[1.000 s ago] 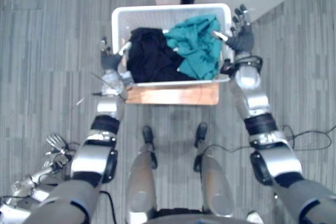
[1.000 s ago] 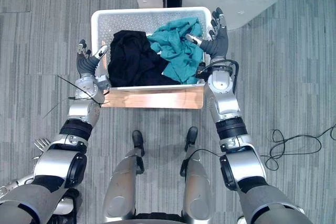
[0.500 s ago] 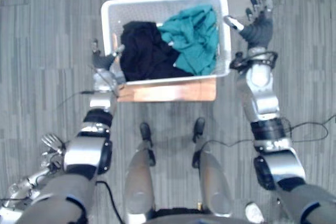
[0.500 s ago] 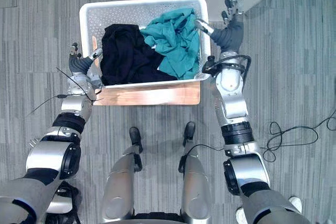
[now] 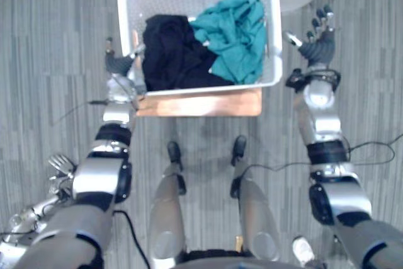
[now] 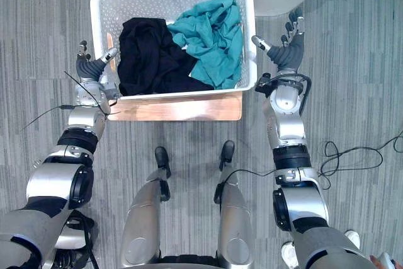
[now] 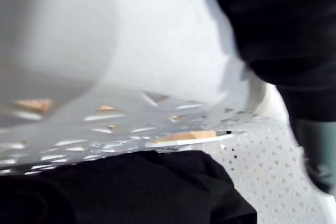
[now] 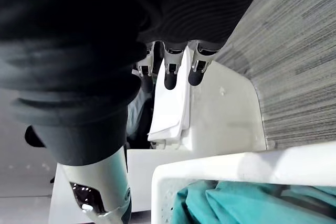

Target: Pick up the laundry basket with both hands and put the clothes into the washing machine.

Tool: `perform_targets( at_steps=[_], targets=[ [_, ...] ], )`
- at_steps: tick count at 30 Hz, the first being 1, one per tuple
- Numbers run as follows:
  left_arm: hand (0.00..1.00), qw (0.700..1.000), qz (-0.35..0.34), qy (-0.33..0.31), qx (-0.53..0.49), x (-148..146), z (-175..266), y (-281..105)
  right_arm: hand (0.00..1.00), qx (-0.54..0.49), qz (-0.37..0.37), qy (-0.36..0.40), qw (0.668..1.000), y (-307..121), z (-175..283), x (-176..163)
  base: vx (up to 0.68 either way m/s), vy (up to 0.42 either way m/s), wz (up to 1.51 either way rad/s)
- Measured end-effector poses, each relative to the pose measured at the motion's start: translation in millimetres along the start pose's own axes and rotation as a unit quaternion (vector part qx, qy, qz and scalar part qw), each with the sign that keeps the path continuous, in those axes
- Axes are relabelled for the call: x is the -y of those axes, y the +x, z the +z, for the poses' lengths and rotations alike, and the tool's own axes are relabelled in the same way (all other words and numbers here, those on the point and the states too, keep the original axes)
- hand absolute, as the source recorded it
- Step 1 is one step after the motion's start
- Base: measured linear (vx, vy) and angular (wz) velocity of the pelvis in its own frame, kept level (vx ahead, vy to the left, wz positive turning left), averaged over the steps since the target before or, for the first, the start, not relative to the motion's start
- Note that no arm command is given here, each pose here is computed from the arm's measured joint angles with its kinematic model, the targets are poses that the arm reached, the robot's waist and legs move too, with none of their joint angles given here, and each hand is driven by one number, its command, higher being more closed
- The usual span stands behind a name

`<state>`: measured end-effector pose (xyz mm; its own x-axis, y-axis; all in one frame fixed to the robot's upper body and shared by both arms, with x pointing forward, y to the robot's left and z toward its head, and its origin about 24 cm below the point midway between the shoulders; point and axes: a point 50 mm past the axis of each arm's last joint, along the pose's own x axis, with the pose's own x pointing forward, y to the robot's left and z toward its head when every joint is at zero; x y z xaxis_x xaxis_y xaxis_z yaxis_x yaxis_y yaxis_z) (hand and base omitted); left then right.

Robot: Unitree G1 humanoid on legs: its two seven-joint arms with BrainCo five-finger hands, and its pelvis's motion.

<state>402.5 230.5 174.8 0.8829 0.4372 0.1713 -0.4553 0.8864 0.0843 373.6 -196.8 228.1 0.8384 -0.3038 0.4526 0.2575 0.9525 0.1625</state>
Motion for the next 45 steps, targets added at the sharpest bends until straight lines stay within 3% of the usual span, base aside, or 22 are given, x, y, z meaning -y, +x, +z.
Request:
perform_targets(
  at_steps=[22,23,24,29,35,39,45],
  targets=[
    [0.00,0.993,-0.023,-0.055,0.103,20,71,4,0.00,-0.039,0.025,-0.019,0.999,36,15,-32,-0.04,-0.023,0.04],
    [1.00,0.993,-0.025,-0.053,0.099,21,73,5,0.00,-0.050,0.025,-0.021,0.998,39,14,-33,-0.06,-0.015,-0.04],
    [1.00,0.994,-0.025,-0.051,0.097,21,73,6,1.00,-0.055,0.025,-0.019,0.998,40,13,-34,-0.06,-0.014,-0.03],
    [1.00,0.996,-0.043,-0.014,0.080,20,73,11,1.00,-0.085,0.035,-0.032,0.995,43,7,-39,-0.03,-0.012,-0.04],
    [1.00,0.985,-0.065,0.127,0.094,21,84,16,1.00,-0.115,0.031,-0.044,0.992,50,3,-33,-0.01,-0.017,-0.04],
    [1.00,0.962,-0.071,0.245,0.096,17,86,21,1.00,-0.155,0.042,-0.036,0.986,46,-10,-32,0.01,-0.026,-0.10],
    [1.00,0.950,-0.096,0.295,0.038,13,61,23,1.00,-0.222,0.065,-0.068,0.970,35,-36,-33,0.02,-0.031,-0.10]
  ],
)
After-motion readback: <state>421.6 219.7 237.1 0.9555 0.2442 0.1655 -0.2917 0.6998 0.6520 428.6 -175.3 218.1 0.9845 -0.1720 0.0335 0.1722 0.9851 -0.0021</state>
